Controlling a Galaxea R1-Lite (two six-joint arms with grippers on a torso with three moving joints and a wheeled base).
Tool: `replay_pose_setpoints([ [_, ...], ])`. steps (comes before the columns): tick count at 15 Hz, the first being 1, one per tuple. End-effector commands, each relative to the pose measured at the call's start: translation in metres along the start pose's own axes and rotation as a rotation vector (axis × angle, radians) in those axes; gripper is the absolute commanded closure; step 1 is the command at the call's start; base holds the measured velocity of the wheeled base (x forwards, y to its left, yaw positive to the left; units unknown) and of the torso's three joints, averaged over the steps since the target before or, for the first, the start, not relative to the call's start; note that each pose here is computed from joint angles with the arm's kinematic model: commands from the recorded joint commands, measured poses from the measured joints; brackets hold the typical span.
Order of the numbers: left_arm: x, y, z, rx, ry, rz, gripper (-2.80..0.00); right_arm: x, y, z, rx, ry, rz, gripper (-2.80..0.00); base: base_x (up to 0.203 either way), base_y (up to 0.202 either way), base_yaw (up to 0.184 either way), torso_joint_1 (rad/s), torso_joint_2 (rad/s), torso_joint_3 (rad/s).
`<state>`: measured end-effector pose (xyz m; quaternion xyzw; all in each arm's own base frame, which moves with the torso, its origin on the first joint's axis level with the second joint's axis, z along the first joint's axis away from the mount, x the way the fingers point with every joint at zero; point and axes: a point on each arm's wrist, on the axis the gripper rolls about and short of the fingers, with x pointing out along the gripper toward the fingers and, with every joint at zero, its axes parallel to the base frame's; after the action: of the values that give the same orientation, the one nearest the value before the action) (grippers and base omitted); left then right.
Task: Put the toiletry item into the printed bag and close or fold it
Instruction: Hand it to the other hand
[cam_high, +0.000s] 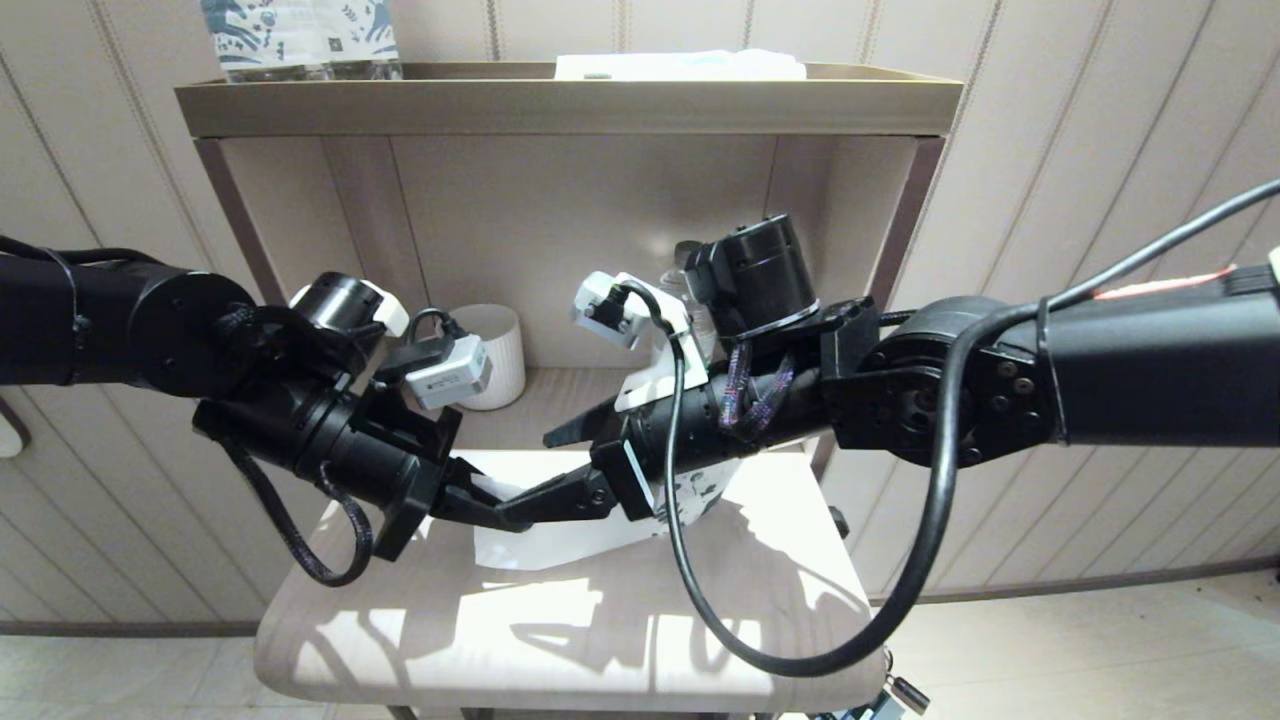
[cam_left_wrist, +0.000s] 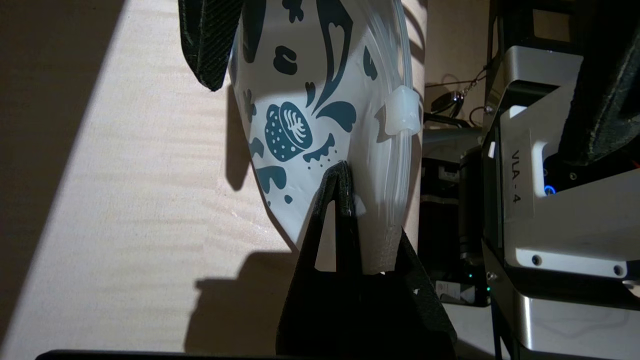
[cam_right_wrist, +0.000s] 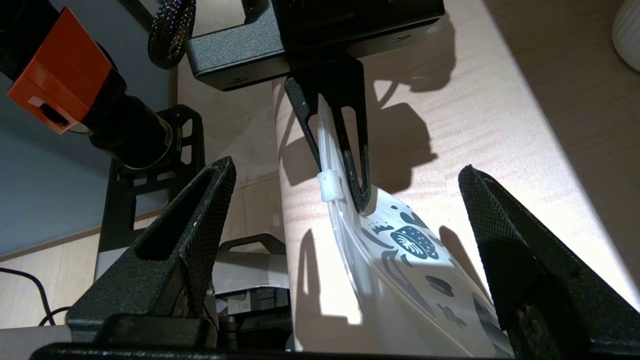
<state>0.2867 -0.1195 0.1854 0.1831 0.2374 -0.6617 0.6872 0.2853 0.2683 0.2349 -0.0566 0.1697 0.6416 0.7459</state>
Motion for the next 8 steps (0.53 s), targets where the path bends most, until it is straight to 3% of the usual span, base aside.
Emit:
replay_pose_setpoints([
  [1,0.0005,-0.0001,-0.0006,0.001,-0.002,-0.006,0.0,0.0003,0.001,-0.0002,-0.006,0.001,0.004,-2.8,0.0,0.0,0.0,0.0,0.0,0.0],
  [8,0.0029,0.0011,-0.0033,0.001,-0.004,-0.006,0.0,0.0049,0.0009,-0.0042,-0.029,-0.001,-0.022,-2.8,0.0,0.0,0.0,0.0,0.0,0.0],
])
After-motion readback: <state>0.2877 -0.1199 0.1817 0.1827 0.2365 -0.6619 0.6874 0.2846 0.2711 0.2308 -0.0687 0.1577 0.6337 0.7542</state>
